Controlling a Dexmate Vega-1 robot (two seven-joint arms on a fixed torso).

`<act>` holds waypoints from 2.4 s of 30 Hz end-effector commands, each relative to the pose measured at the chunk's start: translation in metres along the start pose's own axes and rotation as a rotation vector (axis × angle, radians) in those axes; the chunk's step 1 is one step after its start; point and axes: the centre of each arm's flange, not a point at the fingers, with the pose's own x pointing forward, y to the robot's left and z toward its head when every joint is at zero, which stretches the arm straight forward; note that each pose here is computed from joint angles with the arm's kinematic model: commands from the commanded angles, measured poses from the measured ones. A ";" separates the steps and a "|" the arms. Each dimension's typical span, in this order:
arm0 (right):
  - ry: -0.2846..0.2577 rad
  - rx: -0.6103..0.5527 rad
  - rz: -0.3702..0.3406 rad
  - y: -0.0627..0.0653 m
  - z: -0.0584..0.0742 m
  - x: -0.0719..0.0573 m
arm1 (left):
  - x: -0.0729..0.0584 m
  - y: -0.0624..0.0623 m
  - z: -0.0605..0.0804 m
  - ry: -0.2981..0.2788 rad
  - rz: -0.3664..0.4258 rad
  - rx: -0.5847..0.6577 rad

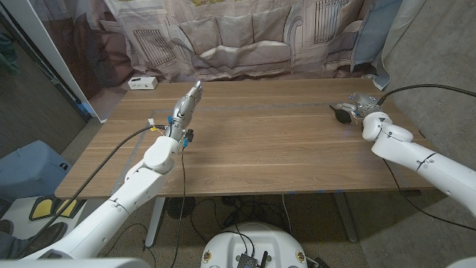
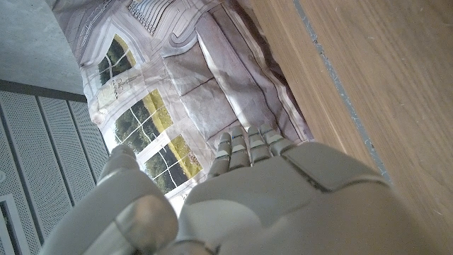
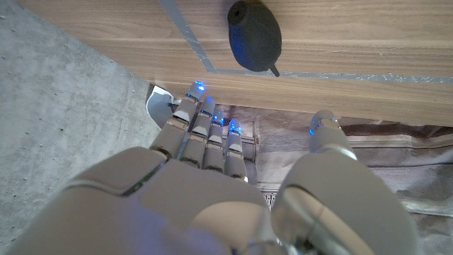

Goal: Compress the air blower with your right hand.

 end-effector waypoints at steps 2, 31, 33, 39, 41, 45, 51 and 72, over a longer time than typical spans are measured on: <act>0.036 -0.013 0.024 0.003 0.001 0.004 | -0.001 0.000 -0.002 0.003 0.002 -0.005; 0.105 -0.072 0.099 0.017 0.002 0.018 | -0.006 0.002 -0.001 0.001 0.012 -0.007; 0.114 -0.074 0.108 0.018 0.002 0.020 | -0.007 0.002 -0.001 0.005 0.014 -0.008; 0.117 -0.087 0.131 0.021 0.002 0.023 | -0.008 0.002 -0.002 0.010 0.019 -0.009; 0.114 -0.089 0.137 0.022 0.003 0.024 | -0.008 0.002 -0.002 0.010 0.018 -0.008; 0.113 -0.079 0.152 0.024 0.004 0.026 | -0.008 0.002 -0.002 0.010 0.016 -0.009; 0.108 -0.079 0.159 0.025 0.004 0.028 | -0.008 0.002 -0.001 0.011 0.015 -0.005; 0.109 -0.064 0.183 0.033 0.005 0.040 | -0.008 0.000 -0.005 0.020 0.019 -0.009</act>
